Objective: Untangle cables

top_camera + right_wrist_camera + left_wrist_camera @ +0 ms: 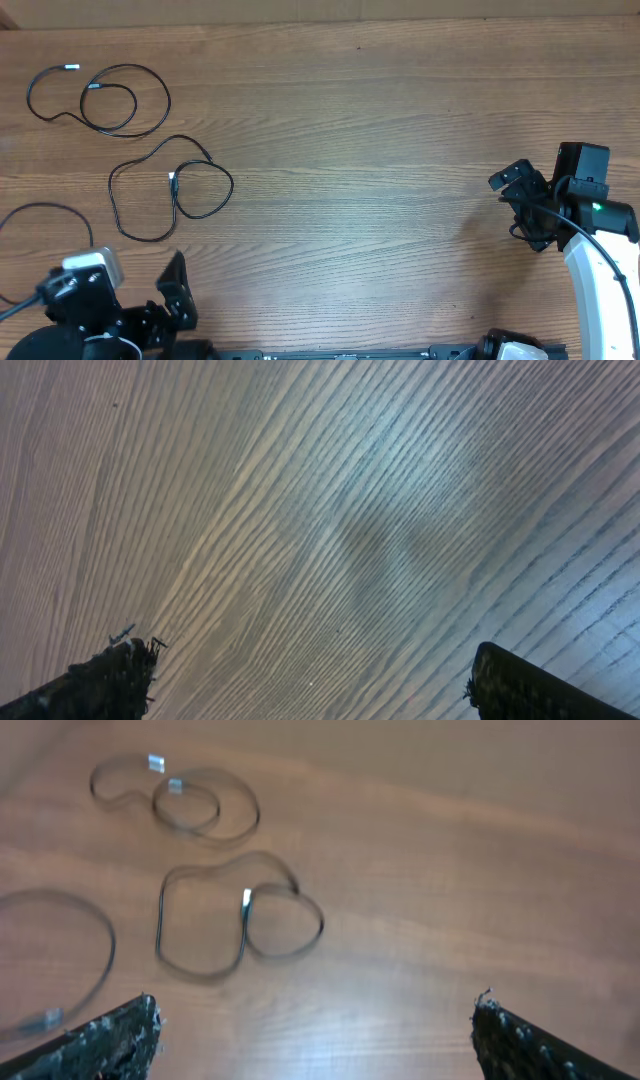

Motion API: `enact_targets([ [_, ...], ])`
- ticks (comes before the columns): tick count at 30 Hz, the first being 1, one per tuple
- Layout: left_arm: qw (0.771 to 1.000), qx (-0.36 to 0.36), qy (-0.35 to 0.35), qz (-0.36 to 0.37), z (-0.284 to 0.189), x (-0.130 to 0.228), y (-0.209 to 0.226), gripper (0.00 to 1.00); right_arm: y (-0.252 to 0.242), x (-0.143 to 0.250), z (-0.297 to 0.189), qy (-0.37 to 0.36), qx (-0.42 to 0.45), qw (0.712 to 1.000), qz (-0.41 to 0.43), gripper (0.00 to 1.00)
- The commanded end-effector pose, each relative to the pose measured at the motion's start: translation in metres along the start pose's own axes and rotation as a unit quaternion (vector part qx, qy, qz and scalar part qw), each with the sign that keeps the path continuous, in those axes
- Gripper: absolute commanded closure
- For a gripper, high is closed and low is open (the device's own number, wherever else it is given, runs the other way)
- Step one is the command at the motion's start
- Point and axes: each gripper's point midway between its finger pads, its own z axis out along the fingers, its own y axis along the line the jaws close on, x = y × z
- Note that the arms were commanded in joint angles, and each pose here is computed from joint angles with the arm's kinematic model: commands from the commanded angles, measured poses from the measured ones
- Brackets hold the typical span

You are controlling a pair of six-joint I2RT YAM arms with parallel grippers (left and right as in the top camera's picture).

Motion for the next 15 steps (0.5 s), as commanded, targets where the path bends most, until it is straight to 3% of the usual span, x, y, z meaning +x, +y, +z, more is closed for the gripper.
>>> enact_targets([
  [1, 0.999, -0.012, 0.037, 0.010, -0.004, 0.019, 0.006, 0.00, -0.002, -0.001, 0.001, -0.001, 0.002, 1.000, 0.005, 0.00],
  [7, 0.995, -0.026, 0.097, 0.010, -0.009, 0.049, 0.012, 0.01, -0.002, -0.001, 0.001, -0.001, 0.002, 1.000, 0.005, 0.00],
  [15, 1.000, -0.011, 0.024, 0.010, -0.039, 0.057, 0.014, 0.00, -0.002, -0.001, 0.001, -0.001, 0.002, 1.000, 0.005, 0.00],
])
